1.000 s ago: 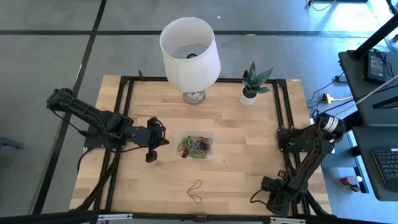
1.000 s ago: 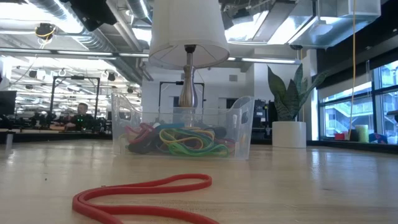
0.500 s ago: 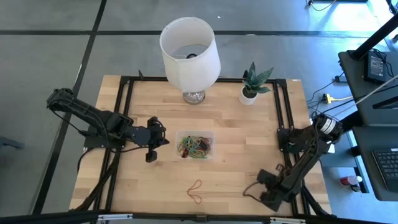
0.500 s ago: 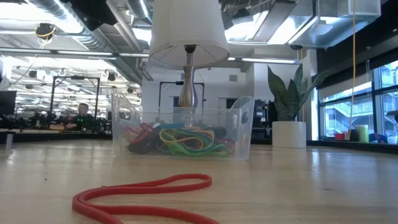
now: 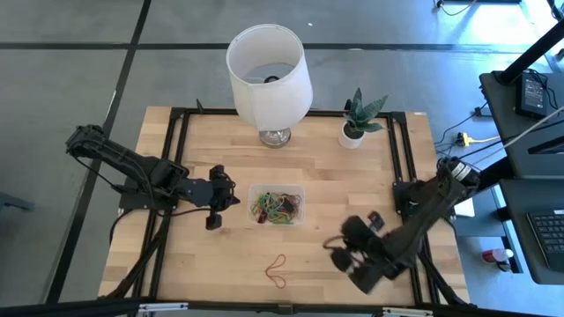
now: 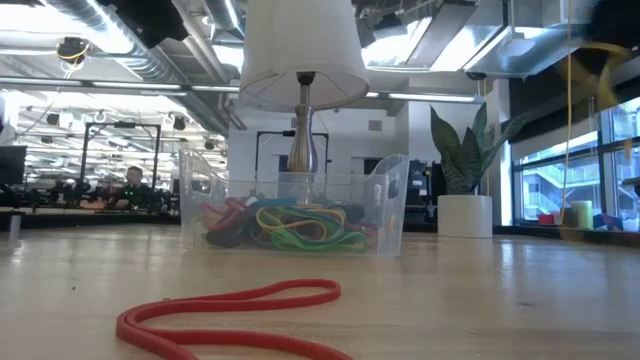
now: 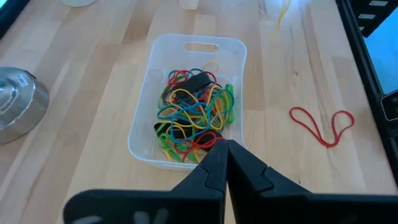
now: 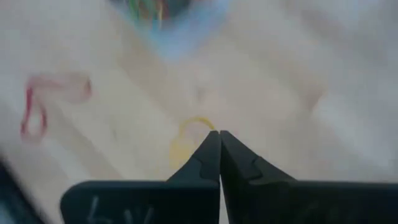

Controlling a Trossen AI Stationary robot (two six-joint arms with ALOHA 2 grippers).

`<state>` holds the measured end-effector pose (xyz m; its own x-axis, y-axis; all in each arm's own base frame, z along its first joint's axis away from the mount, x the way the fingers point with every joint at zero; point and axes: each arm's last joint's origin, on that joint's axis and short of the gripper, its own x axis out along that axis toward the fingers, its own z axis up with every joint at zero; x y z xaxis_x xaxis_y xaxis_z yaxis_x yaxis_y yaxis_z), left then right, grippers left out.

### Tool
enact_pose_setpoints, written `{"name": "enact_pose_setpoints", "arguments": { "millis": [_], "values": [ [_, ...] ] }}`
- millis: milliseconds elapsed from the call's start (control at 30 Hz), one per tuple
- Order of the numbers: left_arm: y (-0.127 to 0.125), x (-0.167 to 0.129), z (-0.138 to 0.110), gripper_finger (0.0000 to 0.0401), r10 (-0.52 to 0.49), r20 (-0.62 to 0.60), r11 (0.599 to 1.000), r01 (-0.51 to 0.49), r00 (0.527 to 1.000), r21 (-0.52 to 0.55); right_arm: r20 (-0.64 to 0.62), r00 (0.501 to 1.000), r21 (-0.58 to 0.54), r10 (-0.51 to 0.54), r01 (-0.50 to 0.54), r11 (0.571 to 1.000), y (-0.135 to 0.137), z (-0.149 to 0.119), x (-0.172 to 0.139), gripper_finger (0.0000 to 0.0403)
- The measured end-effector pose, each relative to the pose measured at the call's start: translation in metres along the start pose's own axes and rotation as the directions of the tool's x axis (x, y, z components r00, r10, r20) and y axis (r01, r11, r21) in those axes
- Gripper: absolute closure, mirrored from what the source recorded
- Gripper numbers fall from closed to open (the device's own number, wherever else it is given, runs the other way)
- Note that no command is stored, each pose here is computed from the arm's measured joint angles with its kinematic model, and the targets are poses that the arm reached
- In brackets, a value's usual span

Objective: Pick and place rubber bands into bin
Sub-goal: Put the yellow rubber band into the transparent bin

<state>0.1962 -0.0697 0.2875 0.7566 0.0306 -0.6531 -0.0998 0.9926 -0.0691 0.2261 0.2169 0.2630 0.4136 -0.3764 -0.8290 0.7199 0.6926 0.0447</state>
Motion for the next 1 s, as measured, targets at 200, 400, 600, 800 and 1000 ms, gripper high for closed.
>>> {"name": "enact_pose_setpoints", "arguments": {
  "millis": [200,400,600,800,1000],
  "values": [
    [0.000,0.000,0.000,0.0399,-0.002,-0.001,1.000,0.002,1.000,0.000,0.172,0.984,-0.020,0.039,-0.036,0.999,0.013,0.062,0.004,0.0402],
    [0.000,0.000,0.000,0.0399,-0.004,-0.002,1.000,0.004,1.000,0.010,0.300,0.948,-0.081,0.104,-0.084,0.993,0.024,0.115,0.019,0.0402],
    [0.000,0.000,0.000,0.0397,-0.005,-0.002,0.999,0.005,1.000,0.034,0.308,0.942,-0.118,0.134,-0.102,0.988,0.033,0.140,0.046,0.0402],
    [0.000,0.000,0.000,0.0399,-0.020,-0.010,0.999,0.020,1.000,0.035,0.170,0.977,-0.163,0.131,-0.103,0.981,0.045,0.131,0.080,0.0403],
    [-0.001,0.000,-0.001,0.0397,-0.043,-0.020,0.998,0.044,0.999,0.034,0.130,0.989,-0.112,0.075,-0.060,0.992,0.041,0.125,0.087,0.0403]
  ]
}}
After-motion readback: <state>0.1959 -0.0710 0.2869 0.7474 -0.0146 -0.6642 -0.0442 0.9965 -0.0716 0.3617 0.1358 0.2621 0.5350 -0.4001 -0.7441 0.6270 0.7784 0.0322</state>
